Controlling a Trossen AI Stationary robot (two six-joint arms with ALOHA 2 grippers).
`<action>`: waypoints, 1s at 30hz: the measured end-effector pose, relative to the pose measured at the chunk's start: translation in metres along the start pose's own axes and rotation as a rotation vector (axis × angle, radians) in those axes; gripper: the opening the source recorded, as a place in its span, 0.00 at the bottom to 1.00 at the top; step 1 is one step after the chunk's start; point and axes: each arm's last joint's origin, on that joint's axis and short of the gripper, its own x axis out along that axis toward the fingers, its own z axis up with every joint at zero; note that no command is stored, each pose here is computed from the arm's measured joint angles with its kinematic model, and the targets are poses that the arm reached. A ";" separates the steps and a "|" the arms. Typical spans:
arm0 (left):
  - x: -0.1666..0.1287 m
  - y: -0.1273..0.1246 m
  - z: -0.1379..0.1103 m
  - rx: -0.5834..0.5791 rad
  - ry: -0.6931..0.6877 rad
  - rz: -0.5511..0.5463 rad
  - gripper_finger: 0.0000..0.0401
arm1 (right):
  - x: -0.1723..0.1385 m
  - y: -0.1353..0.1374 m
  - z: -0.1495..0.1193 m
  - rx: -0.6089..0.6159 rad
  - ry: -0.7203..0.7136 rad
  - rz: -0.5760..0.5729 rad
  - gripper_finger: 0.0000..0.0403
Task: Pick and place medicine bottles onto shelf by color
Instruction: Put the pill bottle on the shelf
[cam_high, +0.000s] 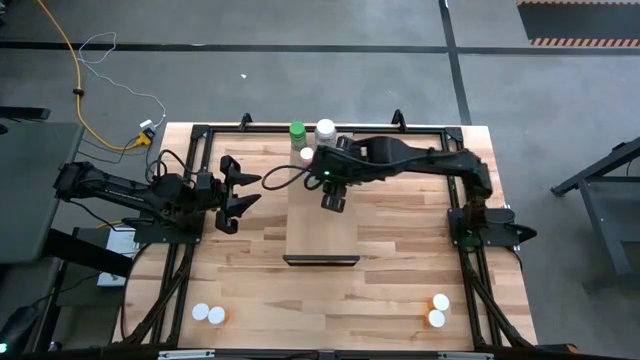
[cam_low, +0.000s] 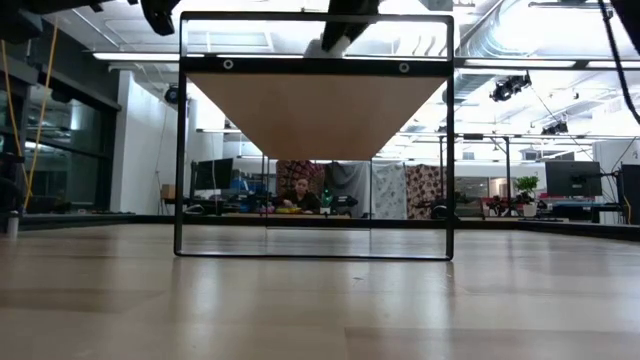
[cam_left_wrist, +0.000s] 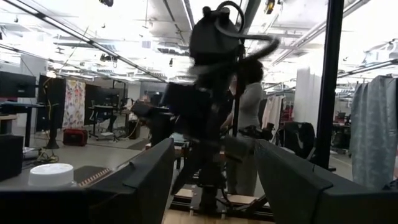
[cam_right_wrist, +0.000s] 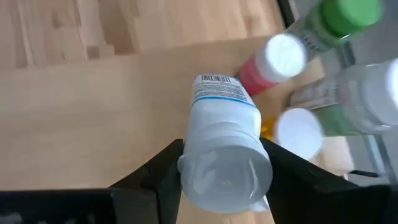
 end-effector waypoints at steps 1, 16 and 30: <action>0.000 0.000 0.000 0.000 0.001 0.000 0.53 | 0.004 -0.001 0.001 0.001 0.015 0.008 0.42; 0.000 0.000 -0.001 0.000 0.005 0.000 0.53 | 0.031 -0.012 0.000 0.032 0.172 0.059 0.43; 0.000 0.000 -0.001 0.000 0.006 0.000 0.53 | 0.041 -0.015 -0.004 0.066 0.205 0.123 0.43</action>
